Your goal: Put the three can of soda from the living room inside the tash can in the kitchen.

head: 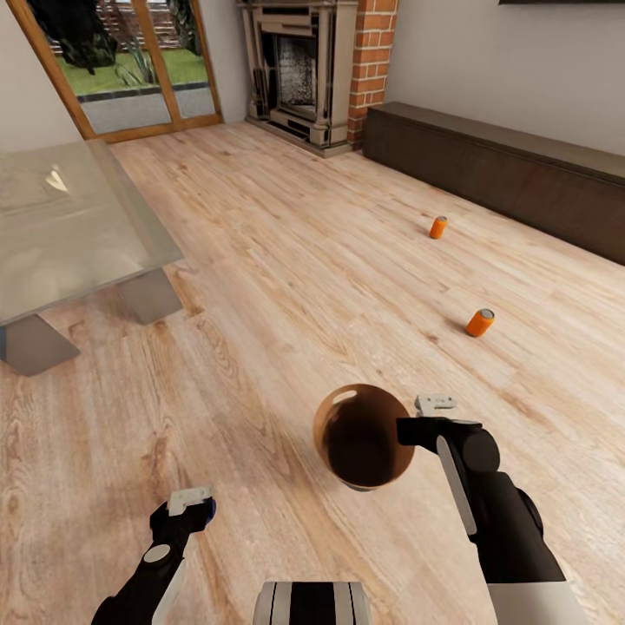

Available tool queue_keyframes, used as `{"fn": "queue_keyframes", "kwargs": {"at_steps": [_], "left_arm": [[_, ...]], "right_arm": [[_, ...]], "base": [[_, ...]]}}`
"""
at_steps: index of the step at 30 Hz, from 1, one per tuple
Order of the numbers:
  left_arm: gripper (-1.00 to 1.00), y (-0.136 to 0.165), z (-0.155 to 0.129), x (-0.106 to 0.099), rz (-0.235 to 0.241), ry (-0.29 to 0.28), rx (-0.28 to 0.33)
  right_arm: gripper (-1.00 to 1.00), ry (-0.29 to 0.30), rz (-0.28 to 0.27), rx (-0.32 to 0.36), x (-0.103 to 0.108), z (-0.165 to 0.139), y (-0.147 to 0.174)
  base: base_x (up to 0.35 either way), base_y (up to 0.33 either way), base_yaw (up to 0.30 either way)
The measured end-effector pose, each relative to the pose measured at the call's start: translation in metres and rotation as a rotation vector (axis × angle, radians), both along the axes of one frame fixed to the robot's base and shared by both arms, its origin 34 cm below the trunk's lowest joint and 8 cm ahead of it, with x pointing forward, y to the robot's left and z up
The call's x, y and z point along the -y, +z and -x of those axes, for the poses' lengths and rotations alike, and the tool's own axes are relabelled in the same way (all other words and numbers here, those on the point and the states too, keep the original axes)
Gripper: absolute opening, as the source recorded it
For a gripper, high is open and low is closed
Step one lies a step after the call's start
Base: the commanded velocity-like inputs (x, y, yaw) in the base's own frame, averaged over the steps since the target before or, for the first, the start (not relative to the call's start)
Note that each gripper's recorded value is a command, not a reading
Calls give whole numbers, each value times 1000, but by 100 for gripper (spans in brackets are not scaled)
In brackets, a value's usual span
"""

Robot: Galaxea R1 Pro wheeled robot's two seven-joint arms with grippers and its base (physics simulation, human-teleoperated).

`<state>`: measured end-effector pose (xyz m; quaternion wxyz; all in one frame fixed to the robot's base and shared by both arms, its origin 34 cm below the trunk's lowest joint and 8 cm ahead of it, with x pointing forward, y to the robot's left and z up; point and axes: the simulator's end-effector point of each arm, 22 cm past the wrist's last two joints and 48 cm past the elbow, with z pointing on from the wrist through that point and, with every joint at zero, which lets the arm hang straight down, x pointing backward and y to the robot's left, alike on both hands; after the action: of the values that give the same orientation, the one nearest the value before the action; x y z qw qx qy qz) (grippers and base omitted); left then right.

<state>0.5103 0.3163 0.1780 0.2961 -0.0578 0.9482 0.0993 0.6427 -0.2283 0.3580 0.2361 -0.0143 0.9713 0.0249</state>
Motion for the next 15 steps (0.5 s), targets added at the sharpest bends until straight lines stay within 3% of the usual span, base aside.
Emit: {"fn": "queue_keyframes", "kwargs": {"at_steps": [15], "left_arm": [[100, -20, 8, 0, 0, 0, -10]], "right_arm": [[-100, 0, 1, -6, 0, 5, -20]], "base": [[0, 0, 0]]}}
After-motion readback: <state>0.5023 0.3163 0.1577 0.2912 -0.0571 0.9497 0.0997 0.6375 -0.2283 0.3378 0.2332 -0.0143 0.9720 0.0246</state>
